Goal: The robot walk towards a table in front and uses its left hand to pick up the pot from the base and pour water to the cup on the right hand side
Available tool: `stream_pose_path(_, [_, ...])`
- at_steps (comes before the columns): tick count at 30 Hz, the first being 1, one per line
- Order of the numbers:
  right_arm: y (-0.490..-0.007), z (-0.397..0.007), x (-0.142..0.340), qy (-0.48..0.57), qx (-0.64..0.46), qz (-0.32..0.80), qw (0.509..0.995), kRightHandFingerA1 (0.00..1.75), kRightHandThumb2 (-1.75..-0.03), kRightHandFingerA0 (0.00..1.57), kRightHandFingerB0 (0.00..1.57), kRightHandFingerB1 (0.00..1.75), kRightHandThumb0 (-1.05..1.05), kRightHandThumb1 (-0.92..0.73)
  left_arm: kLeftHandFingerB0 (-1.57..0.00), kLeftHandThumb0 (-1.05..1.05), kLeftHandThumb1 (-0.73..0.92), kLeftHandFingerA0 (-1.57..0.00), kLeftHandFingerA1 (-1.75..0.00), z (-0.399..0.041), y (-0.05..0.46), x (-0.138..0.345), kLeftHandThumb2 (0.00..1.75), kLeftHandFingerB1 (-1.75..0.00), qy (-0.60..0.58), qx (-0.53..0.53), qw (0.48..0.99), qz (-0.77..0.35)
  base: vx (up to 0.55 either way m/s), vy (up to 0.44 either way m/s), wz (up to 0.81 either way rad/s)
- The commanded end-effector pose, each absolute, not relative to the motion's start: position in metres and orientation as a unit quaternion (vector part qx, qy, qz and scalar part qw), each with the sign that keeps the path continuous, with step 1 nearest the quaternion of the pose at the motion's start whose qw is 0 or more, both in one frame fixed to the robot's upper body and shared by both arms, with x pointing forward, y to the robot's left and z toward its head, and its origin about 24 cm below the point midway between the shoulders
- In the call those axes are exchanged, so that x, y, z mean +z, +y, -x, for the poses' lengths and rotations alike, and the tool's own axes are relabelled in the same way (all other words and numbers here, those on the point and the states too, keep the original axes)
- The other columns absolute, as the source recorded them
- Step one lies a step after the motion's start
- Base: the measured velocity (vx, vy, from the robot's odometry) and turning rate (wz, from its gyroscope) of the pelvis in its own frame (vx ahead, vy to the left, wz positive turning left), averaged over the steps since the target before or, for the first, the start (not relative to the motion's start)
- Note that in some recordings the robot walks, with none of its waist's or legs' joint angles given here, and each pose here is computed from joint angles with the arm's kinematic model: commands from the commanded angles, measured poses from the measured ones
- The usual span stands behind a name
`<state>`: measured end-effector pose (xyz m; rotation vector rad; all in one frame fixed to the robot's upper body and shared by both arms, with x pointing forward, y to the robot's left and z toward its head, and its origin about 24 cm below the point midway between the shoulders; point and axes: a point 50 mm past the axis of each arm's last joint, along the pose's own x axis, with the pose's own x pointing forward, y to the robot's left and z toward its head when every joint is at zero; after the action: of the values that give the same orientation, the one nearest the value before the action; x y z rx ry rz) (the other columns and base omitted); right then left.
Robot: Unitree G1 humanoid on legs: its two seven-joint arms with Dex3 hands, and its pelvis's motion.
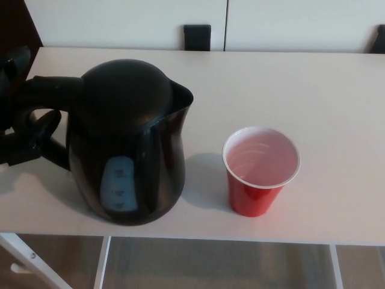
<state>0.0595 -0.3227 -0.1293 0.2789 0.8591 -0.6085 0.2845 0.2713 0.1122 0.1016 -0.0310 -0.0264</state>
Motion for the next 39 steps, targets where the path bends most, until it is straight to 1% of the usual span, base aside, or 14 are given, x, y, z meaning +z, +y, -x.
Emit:
stream_pose_path(1, [-0.33, -0.063, -0.125, 0.401, -0.291, -0.126, 0.859, 0.51, -0.53, 0.7, 0.52, 0.41, -0.26, -0.45, -0.16, -0.3, 0.5, -0.16, -0.32, -0.297, 0.278, 0.115, 0.59, -0.29, 0.004, 0.009, 0.997, -0.076, 0.0, 0.0, 0.0])
stream_pose_path(2, [-0.33, -0.064, -0.125, 0.402, -0.292, -0.125, 0.859, 0.52, -0.54, 0.73, 0.51, 0.41, -0.22, -0.46, -0.06, -0.17, 0.43, -0.07, -0.5, -0.3, 0.279, 0.115, 0.91, -0.49, 0.006, 0.011, 0.997, -0.078, 0.0, 0.0, 0.0])
stream_pose_path(23, [-0.329, -0.085, -0.121, 0.38, -0.289, -0.118, 0.871, 0.51, -0.55, 0.73, 0.57, 0.43, -0.21, -0.53, -0.09, -0.12, 0.38, -0.09, -0.52, -0.343, 0.274, 0.118, 0.88, -0.5, 0.034, -0.012, 0.991, -0.129, 0.0, 0.0, 0.0])
stream_pose_path(24, [-0.33, -0.085, -0.121, 0.383, -0.284, -0.112, 0.872, 0.49, -0.55, 0.7, 0.55, 0.42, -0.25, -0.53, -0.25, -0.2, 0.47, -0.25, -0.33, -0.344, 0.272, 0.118, 0.56, -0.31, 0.034, -0.015, 0.991, -0.129, 0.0, 0.0, 0.0])
stream_pose_path(25, [-0.33, -0.086, -0.12, 0.383, -0.279, -0.11, 0.873, 0.48, -0.56, 0.67, 0.54, 0.42, -0.23, -0.55, -0.39, -0.1, 0.59, -0.44, -0.39, -0.345, 0.27, 0.118, 0.58, -0.33, 0.031, -0.019, 0.99, -0.136, 0.0, 0.0, 0.0])
stream_pose_path(26, [-0.33, -0.087, -0.12, 0.382, -0.277, -0.111, 0.875, 0.48, -0.56, 0.67, 0.54, 0.42, -0.23, -0.55, -0.39, -0.1, 0.59, -0.44, -0.39, -0.347, 0.268, 0.118, 0.58, -0.33, 0.028, -0.023, 0.989, -0.146, 0.0, 0.0, 0.0])
stream_pose_path(27, [-0.329, -0.089, -0.12, 0.383, -0.282, -0.114, 0.872, 0.49, -0.55, 0.71, 0.57, 0.43, -0.25, -0.52, -0.53, -0.14, 0.72, -0.62, -0.43, -0.348, 0.267, 0.118, 0.61, -0.36, 0.03, -0.032, 0.989, -0.143, 0.0, 0.0, 0.0])
stream_pose_path(29, [-0.329, -0.091, -0.121, 0.383, -0.285, -0.114, 0.872, 0.49, -0.55, 0.72, 0.58, 0.43, -0.25, -0.52, -0.57, -0.18, 0.77, -0.69, -0.45, -0.35, 0.266, 0.119, 0.63, -0.37, 0.033, -0.041, 0.989, -0.141, 0.0, 0.0, 0.0])
stream_pose_path(31, [-0.328, -0.096, -0.119, 0.376, -0.282, -0.112, 0.875, 0.57, -0.64, 0.69, 0.55, 0.5, -0.3, -0.43, -0.79, -0.19, 0.83, -1.16, -0.6, -0.351, 0.257, 0.119, 0.65, -0.48, 0.032, -0.082, 0.982, -0.17, 0.0, 0.0, 0.0])
stream_pose_path(32, [-0.328, -0.097, -0.119, 0.376, -0.281, -0.114, 0.876, 0.57, -0.64, 0.69, 0.55, 0.5, -0.3, -0.43, -0.79, -0.19, 0.83, -1.16, -0.6, -0.351, 0.255, 0.119, 0.65, -0.48, 0.031, -0.092, 0.979, -0.178, 0.0, 0.0, 0.0])
stream_pose_path(34, [-0.329, -0.099, -0.119, 0.378, -0.287, -0.119, 0.872, 0.56, -0.63, 0.71, 0.56, 0.5, -0.31, -0.42, -0.94, -0.07, 0.74, -1.28, -0.86, -0.351, 0.249, 0.119, 0.73, -0.63, 0.019, -0.108, 0.973, -0.201, 0.0, 0.0, 0.0])
stream_pose_path(35, [-0.33, -0.099, -0.119, 0.377, -0.29, -0.123, 0.871, 0.56, -0.63, 0.71, 0.56, 0.5, -0.31, -0.42, -0.94, -0.07, 0.74, -1.28, -0.86, -0.351, 0.247, 0.118, 0.73, -0.63, 0.016, -0.114, 0.972, -0.205, 0.0, 0.0, 0.0])
stream_pose_path(36, [-0.33, -0.099, -0.118, 0.375, -0.286, -0.123, 0.873, 0.57, -0.64, 0.71, 0.55, 0.5, -0.31, -0.43, -0.95, -0.07, 0.66, -1.18, -1.12, -0.351, 0.241, 0.115, 0.86, -0.94, 0.015, -0.117, 0.971, -0.206, 0.0, 0.0, 0.0])
stream_pose_path(39, [-0.329, -0.101, -0.118, 0.374, -0.283, -0.116, 0.876, 0.57, -0.64, 0.7, 0.56, 0.51, -0.31, -0.43, -0.9, -0.06, 0.72, -1.03, -1.24, -0.349, 0.233, 0.111, 0.81, -1.07, 0.018, -0.116, 0.972, -0.203, 0.0, 0.0, 0.0])
